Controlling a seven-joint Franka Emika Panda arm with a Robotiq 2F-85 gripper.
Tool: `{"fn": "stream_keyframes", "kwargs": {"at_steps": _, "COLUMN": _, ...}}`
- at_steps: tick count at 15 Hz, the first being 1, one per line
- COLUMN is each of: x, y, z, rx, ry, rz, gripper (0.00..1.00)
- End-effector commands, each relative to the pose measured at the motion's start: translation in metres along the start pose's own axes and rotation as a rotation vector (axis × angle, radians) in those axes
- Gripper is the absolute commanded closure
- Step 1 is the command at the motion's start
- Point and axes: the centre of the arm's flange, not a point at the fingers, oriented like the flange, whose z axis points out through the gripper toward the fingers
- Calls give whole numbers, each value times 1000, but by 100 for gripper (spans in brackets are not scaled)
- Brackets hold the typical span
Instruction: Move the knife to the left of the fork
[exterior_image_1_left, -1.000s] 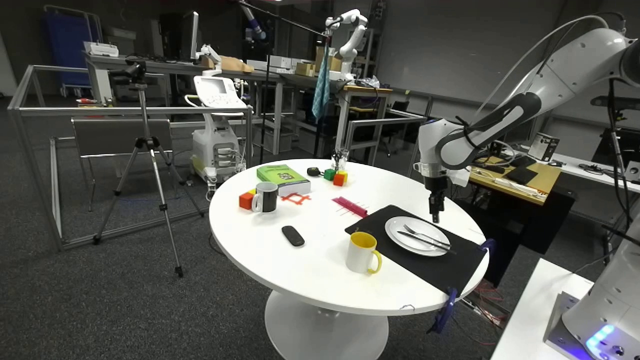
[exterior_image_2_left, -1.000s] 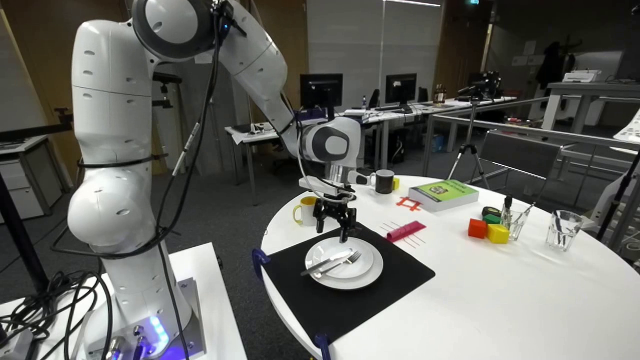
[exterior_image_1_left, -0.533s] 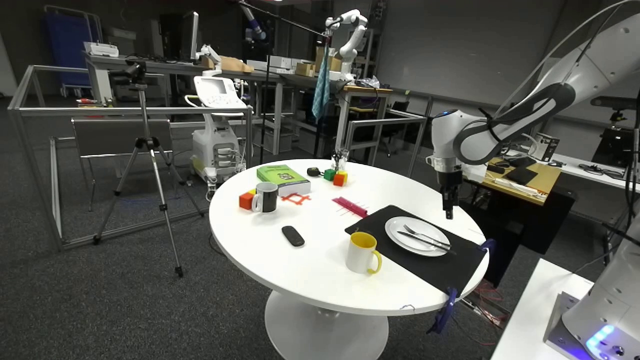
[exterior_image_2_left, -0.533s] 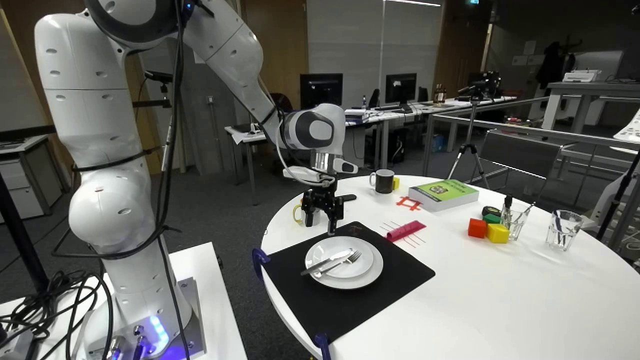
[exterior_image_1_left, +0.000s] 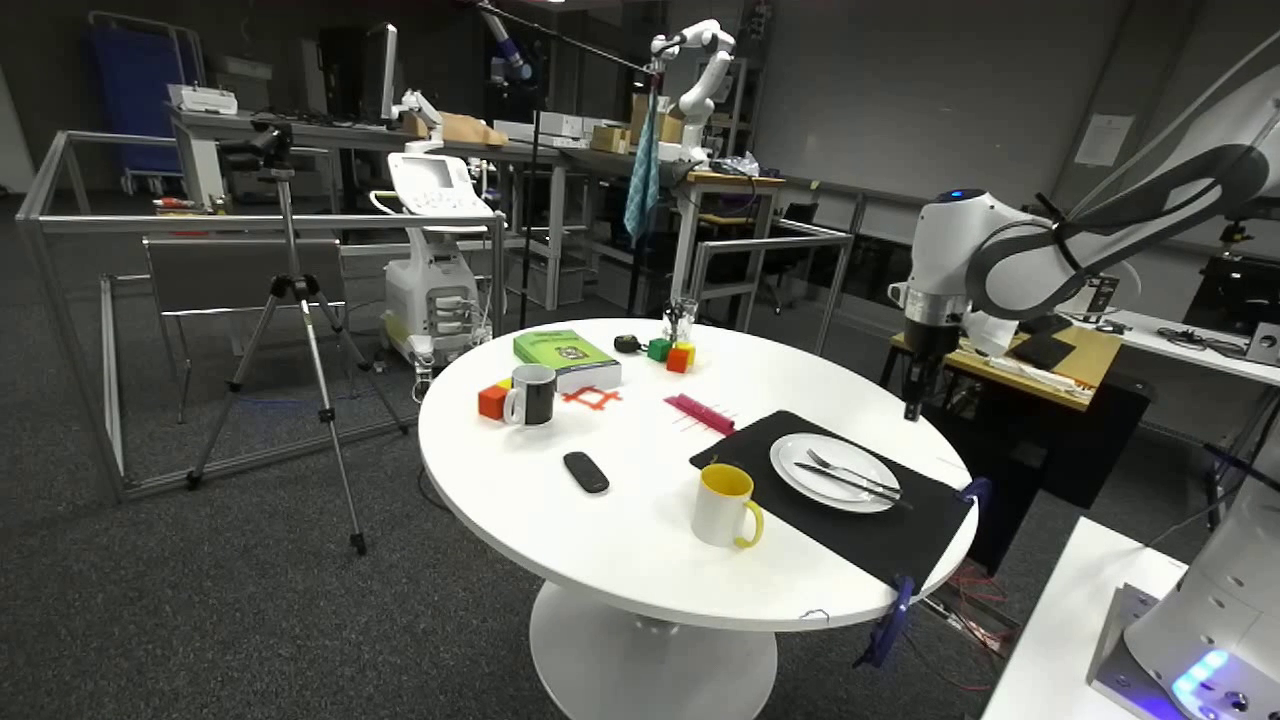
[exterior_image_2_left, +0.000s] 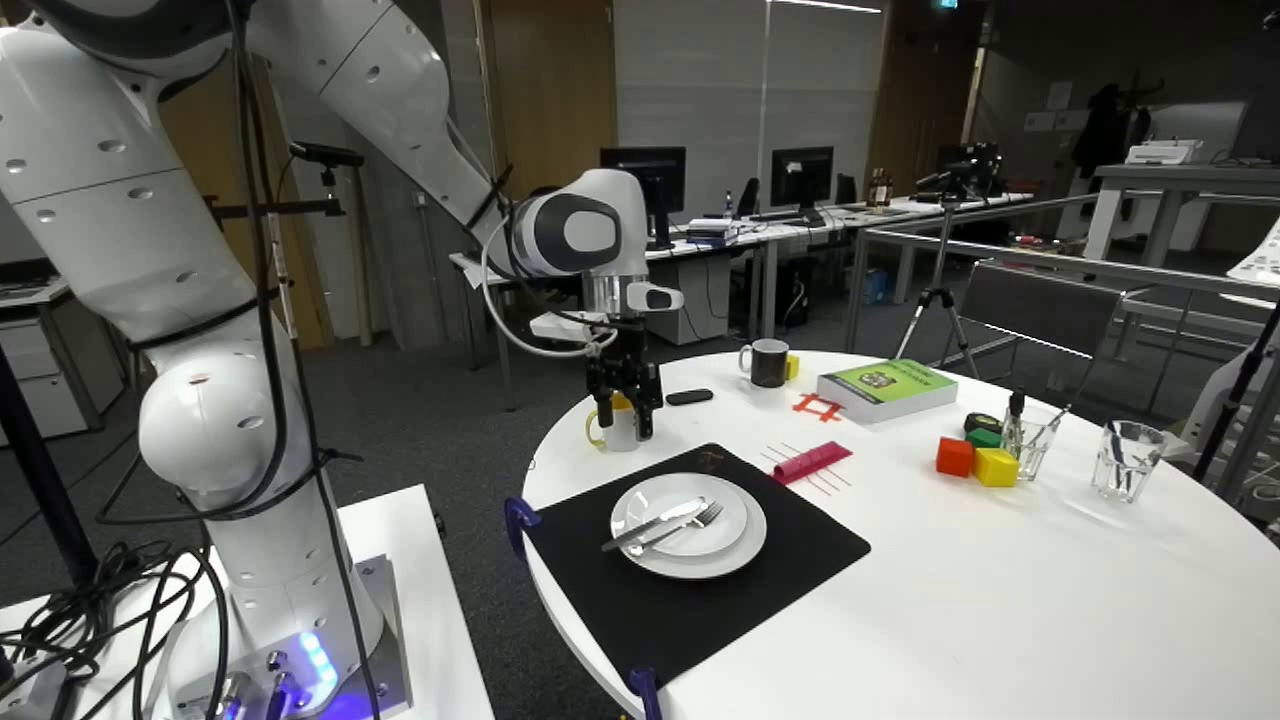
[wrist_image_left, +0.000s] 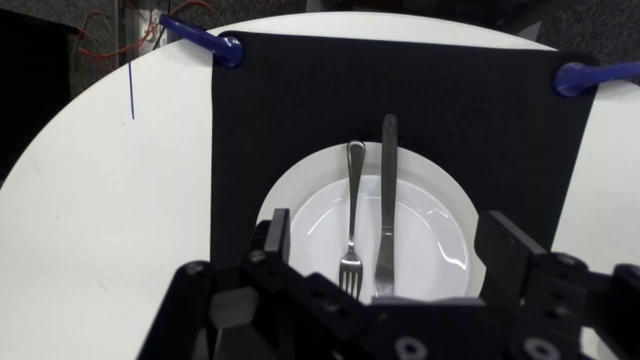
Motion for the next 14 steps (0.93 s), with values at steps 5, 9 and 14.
{"fn": "stream_keyframes", "kwargs": {"at_steps": 5, "x": -14, "y": 4, "z": -16, "rx": 48, "ry": 137, "rz": 58, "gripper": 0}}
{"fn": "stream_keyframes", "kwargs": {"at_steps": 9, "x": -16, "y": 9, "z": -14, "rx": 60, "ry": 150, "rz": 78, "gripper": 0}}
{"fn": "stream_keyframes", "kwargs": {"at_steps": 14, "x": -16, "y": 9, "z": -13, "rx": 60, "ry": 150, "rz": 79, "gripper": 0}}
